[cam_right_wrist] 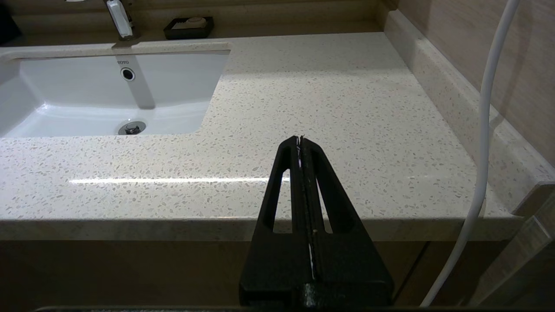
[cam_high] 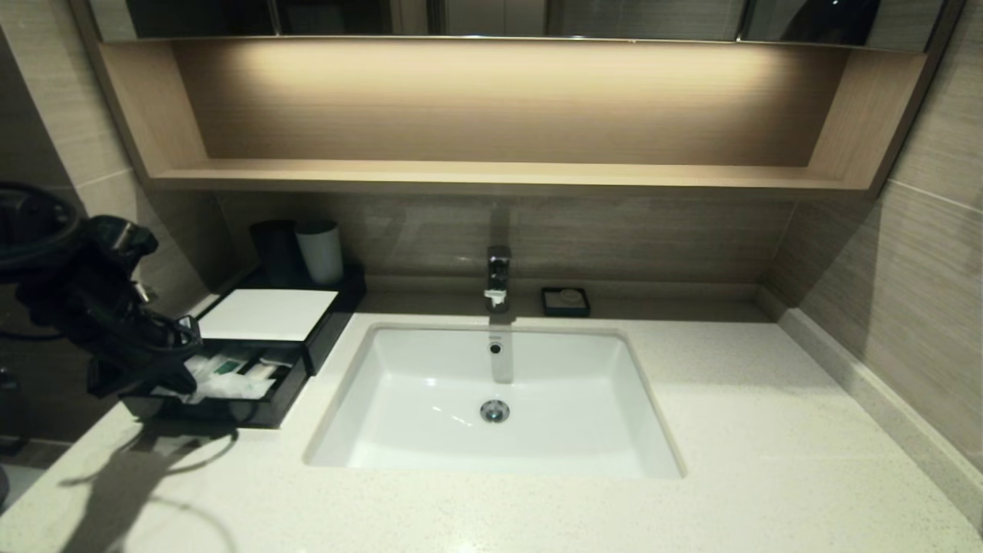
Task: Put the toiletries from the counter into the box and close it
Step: Close the drawer
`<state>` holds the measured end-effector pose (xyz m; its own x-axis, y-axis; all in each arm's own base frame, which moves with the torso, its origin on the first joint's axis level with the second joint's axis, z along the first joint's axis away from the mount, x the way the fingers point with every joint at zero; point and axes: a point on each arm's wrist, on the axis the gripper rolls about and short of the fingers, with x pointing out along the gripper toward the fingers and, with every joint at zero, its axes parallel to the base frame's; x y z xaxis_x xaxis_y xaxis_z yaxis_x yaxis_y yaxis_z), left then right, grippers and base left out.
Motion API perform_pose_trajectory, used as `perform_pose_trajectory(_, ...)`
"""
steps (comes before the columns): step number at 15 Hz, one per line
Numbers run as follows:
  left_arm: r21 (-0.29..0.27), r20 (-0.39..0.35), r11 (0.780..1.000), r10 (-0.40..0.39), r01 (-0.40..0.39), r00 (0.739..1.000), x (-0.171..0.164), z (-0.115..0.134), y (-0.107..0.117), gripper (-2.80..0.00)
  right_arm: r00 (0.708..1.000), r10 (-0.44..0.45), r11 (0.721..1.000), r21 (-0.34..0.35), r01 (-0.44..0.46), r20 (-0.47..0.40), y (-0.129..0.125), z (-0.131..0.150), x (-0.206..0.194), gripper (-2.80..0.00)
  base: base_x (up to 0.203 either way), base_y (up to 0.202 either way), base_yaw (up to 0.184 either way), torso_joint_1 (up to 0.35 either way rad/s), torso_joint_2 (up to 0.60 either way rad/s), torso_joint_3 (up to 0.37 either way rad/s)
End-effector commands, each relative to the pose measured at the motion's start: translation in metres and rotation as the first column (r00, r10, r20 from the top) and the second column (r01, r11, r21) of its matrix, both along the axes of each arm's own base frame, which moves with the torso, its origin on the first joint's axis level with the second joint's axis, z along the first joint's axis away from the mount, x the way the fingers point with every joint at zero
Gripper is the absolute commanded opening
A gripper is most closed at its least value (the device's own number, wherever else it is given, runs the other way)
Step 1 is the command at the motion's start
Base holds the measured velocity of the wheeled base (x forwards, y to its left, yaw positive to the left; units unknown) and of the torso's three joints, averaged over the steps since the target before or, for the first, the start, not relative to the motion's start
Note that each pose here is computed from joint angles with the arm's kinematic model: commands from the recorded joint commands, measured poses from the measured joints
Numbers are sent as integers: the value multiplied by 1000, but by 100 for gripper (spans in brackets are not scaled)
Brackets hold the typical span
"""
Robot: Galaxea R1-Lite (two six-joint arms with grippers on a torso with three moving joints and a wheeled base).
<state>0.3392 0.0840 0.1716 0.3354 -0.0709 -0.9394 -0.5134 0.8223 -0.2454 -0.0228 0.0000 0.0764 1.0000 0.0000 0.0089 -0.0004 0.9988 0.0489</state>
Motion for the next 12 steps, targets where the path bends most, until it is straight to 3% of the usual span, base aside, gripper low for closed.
perform_pose_trajectory(1,-1,-11,1000,3,-3,1000,-10,4,-2,-280,1000,0,1000,0,0,0,0,0,0,-280,0,0,0,0,0,0)
perform_pose_trajectory(6,-22,-111,1000,-1,-1,994,-13,-25,-2,-280,1000,0,1000,0,0,-1,0,0,0,-280,0,0,0,0,0,0)
perform_pose_trajectory(12,-14,-93,1000,3,-4,996,-10,-36,1,-280,1000,0,1000,0,0,0,0,0,0,-280,0,0,0,0,0,0)
